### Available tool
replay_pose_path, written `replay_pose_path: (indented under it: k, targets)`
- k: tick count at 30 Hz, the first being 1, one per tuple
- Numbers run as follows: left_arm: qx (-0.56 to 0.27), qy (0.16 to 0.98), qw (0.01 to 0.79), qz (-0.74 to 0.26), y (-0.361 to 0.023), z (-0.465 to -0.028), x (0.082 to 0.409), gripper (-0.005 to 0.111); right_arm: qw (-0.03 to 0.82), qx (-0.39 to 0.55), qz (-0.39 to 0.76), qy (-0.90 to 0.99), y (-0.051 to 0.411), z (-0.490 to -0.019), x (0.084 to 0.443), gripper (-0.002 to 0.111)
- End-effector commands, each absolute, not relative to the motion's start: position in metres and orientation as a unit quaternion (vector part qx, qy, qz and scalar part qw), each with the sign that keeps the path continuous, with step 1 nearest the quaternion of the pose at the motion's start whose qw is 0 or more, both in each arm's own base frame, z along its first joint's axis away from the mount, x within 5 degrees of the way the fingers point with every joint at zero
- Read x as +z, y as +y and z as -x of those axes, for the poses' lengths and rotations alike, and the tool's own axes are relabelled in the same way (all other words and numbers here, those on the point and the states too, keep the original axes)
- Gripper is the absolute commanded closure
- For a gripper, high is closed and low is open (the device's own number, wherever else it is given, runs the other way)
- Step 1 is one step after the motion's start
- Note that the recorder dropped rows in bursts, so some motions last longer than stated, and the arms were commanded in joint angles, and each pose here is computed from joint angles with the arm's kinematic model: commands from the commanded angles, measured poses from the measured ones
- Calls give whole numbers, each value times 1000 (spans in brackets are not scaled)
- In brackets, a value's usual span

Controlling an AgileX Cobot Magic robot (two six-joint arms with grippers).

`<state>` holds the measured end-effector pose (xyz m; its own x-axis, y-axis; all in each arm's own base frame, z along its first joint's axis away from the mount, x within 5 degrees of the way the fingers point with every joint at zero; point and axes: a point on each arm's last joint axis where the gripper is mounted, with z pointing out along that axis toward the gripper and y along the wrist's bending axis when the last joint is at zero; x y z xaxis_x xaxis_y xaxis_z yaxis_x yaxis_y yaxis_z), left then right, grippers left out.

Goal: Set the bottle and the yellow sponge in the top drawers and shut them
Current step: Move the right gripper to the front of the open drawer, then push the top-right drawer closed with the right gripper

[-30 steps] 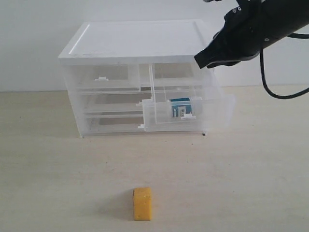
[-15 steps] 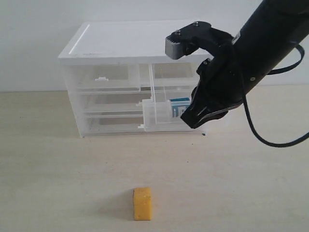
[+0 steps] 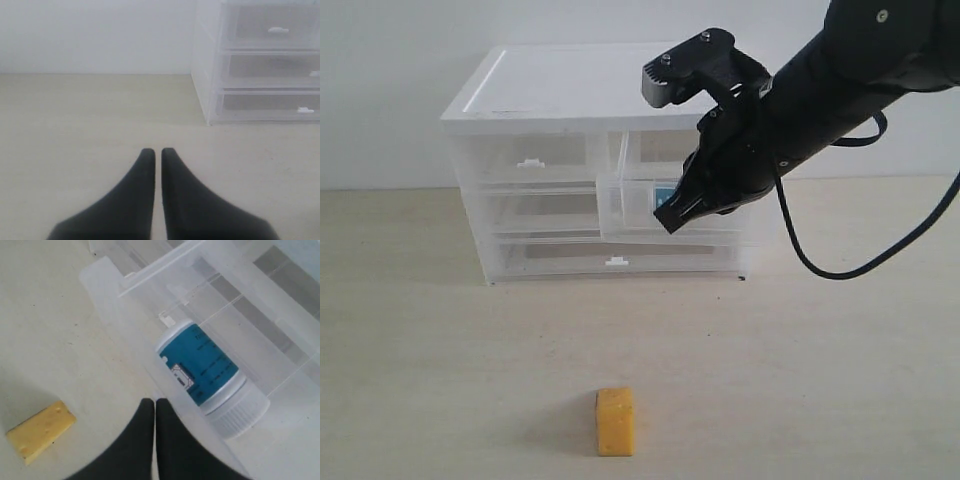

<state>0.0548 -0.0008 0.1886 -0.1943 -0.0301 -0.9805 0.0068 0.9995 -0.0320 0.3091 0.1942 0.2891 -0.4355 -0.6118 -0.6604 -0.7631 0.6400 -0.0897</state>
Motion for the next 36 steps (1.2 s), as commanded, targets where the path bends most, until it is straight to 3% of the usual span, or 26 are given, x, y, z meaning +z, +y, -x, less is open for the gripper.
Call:
replay_pose_path:
  k: [1, 9, 13, 29, 36]
  targets:
    - [-16, 772, 636, 11, -1, -55, 188, 102, 349, 102, 418, 833, 193, -310, 293, 108]
    - [-16, 771, 637, 11, -1, -55, 188, 102, 248, 88, 507, 821, 183, -288, 306, 108]
    - [-16, 771, 637, 11, -1, -55, 188, 102, 226, 54, 523, 820, 183, -297, 290, 108]
    - [-16, 771, 637, 11, -1, -55, 188, 102, 409, 11, 430, 805, 186, -327, 312, 108]
    - [-16, 771, 637, 11, -1, -55, 188, 102, 431, 0, 404, 807, 175, -336, 316, 108]
